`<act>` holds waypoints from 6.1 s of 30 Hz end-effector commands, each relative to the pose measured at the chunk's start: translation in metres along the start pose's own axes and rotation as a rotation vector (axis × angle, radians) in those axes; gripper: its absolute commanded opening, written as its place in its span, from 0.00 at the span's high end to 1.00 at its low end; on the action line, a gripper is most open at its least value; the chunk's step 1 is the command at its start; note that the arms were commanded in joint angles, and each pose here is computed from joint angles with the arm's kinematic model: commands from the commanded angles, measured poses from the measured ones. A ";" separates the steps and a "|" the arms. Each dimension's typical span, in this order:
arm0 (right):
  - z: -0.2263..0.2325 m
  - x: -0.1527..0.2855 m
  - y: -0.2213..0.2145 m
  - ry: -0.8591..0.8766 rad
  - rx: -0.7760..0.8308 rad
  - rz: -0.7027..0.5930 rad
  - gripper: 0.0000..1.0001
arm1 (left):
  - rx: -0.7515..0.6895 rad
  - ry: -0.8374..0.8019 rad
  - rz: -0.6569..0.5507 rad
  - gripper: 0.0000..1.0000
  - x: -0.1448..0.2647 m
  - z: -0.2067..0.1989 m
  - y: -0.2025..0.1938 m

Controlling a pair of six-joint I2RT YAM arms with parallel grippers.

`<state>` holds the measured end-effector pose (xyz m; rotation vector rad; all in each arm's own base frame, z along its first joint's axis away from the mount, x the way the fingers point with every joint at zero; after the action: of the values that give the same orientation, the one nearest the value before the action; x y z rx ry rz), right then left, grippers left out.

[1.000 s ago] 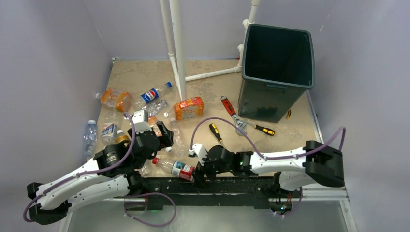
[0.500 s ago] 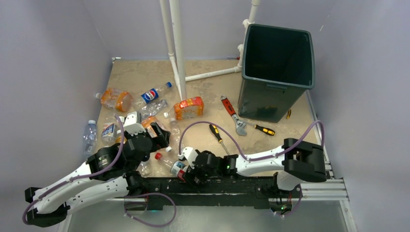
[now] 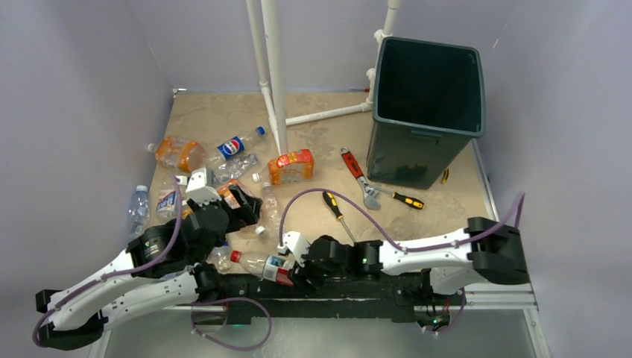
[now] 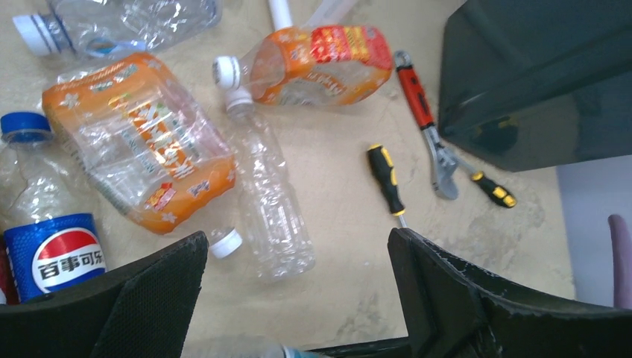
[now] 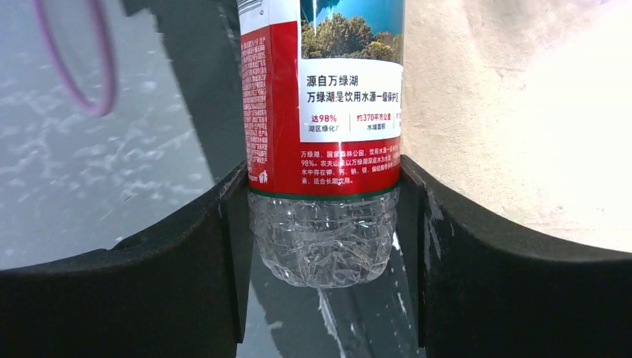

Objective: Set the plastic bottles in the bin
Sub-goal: Pick up the plastic bottle from the corner of the board, then place the plastic bottle in the trash bin.

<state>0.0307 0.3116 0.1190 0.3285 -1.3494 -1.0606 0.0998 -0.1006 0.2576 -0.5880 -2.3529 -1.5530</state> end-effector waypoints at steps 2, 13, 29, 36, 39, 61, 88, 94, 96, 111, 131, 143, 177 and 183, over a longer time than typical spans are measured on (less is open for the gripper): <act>0.018 0.041 0.031 0.097 0.049 -0.050 0.54 | 0.057 -0.092 -0.112 0.09 0.020 -0.023 0.049; 0.012 0.135 0.096 -0.041 -0.114 -0.475 0.64 | 0.209 -0.318 -0.420 0.10 0.053 -0.053 0.125; 0.009 0.169 0.130 0.112 -0.251 -1.137 0.67 | 0.020 -0.704 -0.483 0.05 0.060 -0.104 0.126; 0.012 0.177 0.128 0.187 -0.224 -1.223 0.67 | -0.155 -0.886 -0.341 0.17 0.054 -0.134 0.101; 0.014 0.181 0.129 0.209 -0.211 -1.242 0.67 | -0.179 -0.943 -0.297 0.15 0.050 -0.141 0.089; 0.021 0.175 0.132 0.223 -0.144 -1.150 0.25 | -0.194 -1.210 -0.207 0.79 0.053 -0.160 0.061; 0.033 0.279 0.217 -0.045 -0.190 -0.906 0.09 | -0.433 -1.125 -0.056 0.74 0.041 -0.131 0.027; 0.032 0.266 0.227 -0.094 -0.247 -0.913 0.16 | -0.448 -1.142 -0.042 0.74 0.038 -0.134 0.023; 0.032 0.262 0.230 -0.103 -0.258 -0.909 0.20 | -0.450 -1.150 -0.037 0.73 0.038 -0.135 0.022; -0.014 0.239 0.246 -0.160 -0.308 -0.853 0.22 | -0.455 -1.175 -0.059 0.74 0.041 -0.129 0.020; -0.006 0.234 0.241 -0.087 -0.267 -0.792 0.99 | -0.409 -1.062 -0.083 0.47 0.038 -0.121 0.026; -0.014 0.332 0.268 -0.302 -0.177 -1.061 1.00 | -0.095 -0.732 -0.344 0.01 0.050 -0.067 0.068; -0.233 0.377 0.289 -1.303 -0.361 -1.202 1.00 | -0.036 -0.474 -0.168 0.01 0.006 -0.057 0.025; -0.277 0.352 0.267 -1.251 -0.460 -1.121 1.00 | -0.028 -0.486 -0.152 0.02 0.005 -0.058 0.021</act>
<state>0.3310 0.0671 0.4892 -0.0266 -2.1544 -2.7668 0.1073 -0.1449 0.2991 -0.8797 -2.7392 -1.7177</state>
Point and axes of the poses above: each gripper's point midway between its finger pads, its own x axis back along the fingers, its own z axis along the line the jaws close on, y = z × x, the point moved 8 cm from there along x, back along the fingers, and after that the axes turned 5 degrees about -x, right-handed, at the moved point
